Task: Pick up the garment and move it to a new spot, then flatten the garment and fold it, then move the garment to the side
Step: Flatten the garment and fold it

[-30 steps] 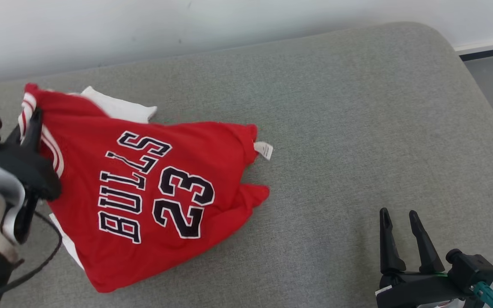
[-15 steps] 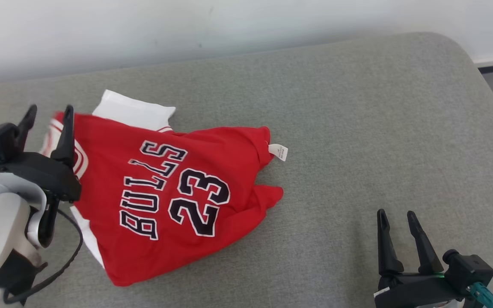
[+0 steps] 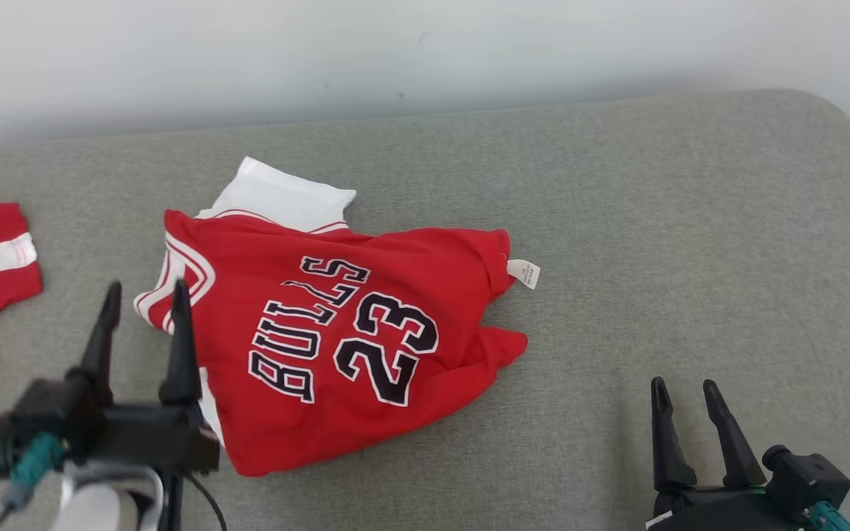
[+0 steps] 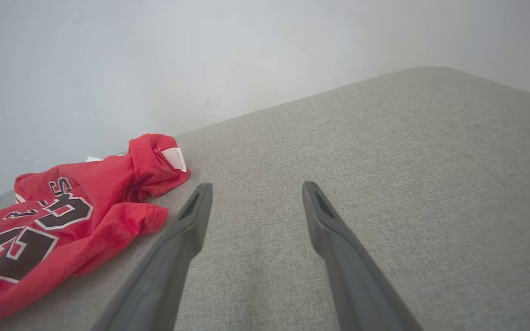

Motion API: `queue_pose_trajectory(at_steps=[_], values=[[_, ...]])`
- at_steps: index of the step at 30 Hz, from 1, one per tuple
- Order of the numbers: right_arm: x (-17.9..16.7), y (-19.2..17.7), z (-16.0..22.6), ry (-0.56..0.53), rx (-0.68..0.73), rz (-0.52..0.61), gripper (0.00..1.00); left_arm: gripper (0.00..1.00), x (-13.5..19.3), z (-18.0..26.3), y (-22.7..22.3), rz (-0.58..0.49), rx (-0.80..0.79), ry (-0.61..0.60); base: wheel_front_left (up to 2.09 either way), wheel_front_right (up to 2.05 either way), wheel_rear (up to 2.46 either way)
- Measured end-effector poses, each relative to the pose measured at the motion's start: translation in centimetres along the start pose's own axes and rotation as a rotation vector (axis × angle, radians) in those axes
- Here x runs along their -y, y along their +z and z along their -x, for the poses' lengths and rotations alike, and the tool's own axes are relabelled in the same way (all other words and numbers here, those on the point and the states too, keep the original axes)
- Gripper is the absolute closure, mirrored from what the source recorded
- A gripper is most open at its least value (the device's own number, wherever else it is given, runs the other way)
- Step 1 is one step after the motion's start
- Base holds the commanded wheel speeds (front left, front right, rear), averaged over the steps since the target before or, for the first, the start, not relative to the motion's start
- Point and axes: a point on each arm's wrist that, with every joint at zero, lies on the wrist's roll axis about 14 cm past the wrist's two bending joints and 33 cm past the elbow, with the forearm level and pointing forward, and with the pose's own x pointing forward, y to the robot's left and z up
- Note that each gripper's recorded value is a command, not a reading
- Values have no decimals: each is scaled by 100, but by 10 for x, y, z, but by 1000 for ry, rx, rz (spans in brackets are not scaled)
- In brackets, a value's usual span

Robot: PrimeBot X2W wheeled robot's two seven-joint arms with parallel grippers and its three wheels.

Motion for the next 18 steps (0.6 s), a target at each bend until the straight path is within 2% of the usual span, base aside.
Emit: queue_pose_trajectory(at_steps=[12, 18], values=[[-14, -3, -2, 45, -10, 4, 0, 0, -17, 60, -31, -39, -87, 99, 0, 0, 0], [-23, -12, 2, 71, -39, 3, 0, 0, -20, 72, -29, -42, -87, 115, 0, 0, 0]])
